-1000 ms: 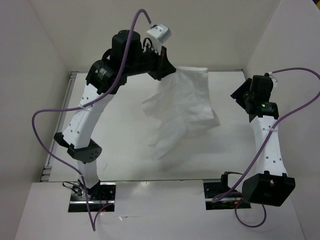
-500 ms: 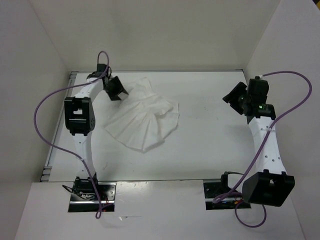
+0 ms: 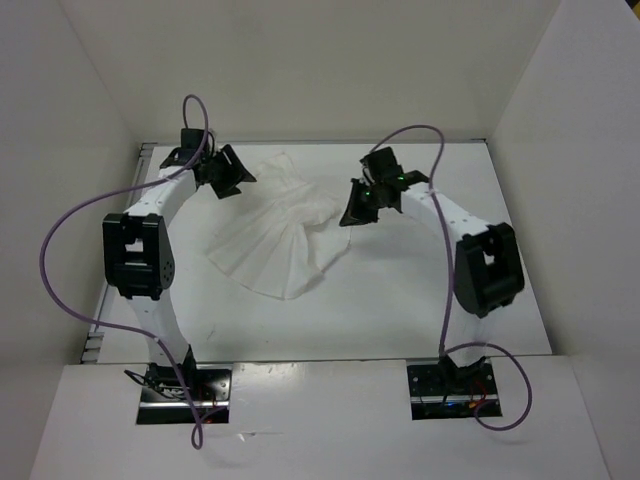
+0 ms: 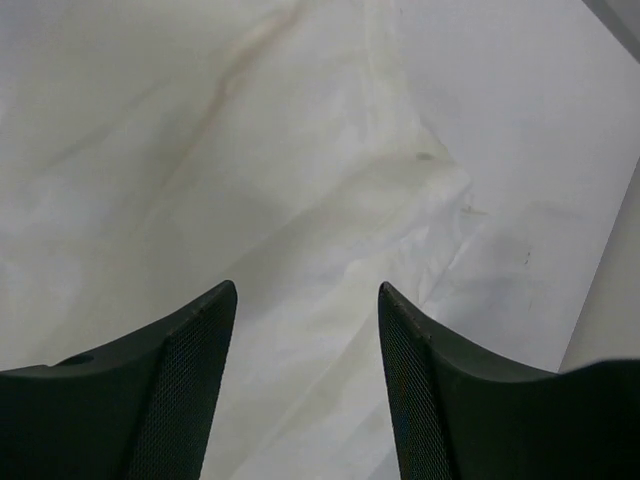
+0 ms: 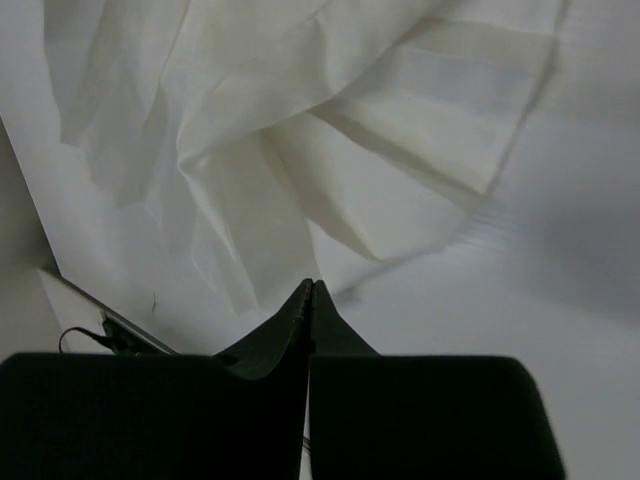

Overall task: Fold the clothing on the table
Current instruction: Move the skirt to the center of the board, then flatten the skirt out

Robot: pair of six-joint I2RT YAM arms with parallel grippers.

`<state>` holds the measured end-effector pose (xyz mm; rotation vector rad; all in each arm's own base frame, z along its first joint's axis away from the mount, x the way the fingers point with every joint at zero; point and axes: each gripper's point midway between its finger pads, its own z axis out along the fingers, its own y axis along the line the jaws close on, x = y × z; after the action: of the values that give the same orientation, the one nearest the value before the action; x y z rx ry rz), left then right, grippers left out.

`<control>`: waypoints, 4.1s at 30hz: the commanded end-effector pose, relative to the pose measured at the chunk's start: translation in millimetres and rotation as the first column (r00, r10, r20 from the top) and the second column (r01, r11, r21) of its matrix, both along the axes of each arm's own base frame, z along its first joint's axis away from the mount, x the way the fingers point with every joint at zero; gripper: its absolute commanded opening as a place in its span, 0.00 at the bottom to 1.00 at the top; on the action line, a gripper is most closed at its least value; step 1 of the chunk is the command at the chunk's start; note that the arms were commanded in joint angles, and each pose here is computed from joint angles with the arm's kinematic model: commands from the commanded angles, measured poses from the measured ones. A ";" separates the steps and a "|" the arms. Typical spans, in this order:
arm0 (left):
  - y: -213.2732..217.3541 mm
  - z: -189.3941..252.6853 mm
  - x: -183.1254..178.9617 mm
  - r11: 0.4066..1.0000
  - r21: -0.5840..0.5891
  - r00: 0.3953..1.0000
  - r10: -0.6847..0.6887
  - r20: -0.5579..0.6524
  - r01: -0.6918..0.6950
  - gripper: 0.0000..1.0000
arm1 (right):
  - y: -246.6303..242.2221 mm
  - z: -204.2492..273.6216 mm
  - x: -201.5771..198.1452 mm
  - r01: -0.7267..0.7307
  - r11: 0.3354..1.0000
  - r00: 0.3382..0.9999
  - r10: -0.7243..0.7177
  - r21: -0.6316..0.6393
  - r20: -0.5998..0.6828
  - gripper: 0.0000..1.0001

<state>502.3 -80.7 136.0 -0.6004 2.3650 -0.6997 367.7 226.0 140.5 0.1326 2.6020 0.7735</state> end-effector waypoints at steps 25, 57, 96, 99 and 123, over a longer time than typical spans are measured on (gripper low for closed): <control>-123.4 -70.5 -199.4 0.898 -0.087 0.857 -0.438 -0.271 0.431 0.60 | -86.4 -141.4 16.2 0.111 0.948 0.936 -0.200 -0.298 -0.290 0.00; -37.6 -1.6 72.1 0.809 0.539 0.914 -0.373 0.161 0.235 0.57 | -85.2 16.4 132.9 0.152 0.988 0.985 -0.152 0.003 0.077 0.43; -110.0 -43.3 84.2 0.802 0.317 0.816 -0.564 0.126 0.506 0.00 | -103.8 -37.2 140.4 0.169 0.985 0.985 -0.170 -0.030 -0.010 0.47; -105.3 -46.4 74.1 0.809 0.319 0.828 -0.550 0.111 0.494 0.00 | -99.4 -55.3 152.5 0.165 0.986 0.986 -0.166 -0.012 -0.028 0.44; -91.3 -77.1 48.7 0.810 0.307 0.846 -0.533 0.030 0.500 0.00 | -109.0 -59.4 136.9 0.178 0.982 0.983 -0.175 0.055 -0.056 0.39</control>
<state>547.8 -174.8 34.4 0.2382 2.5209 -0.5635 496.4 123.1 37.6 0.4364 2.6882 0.7521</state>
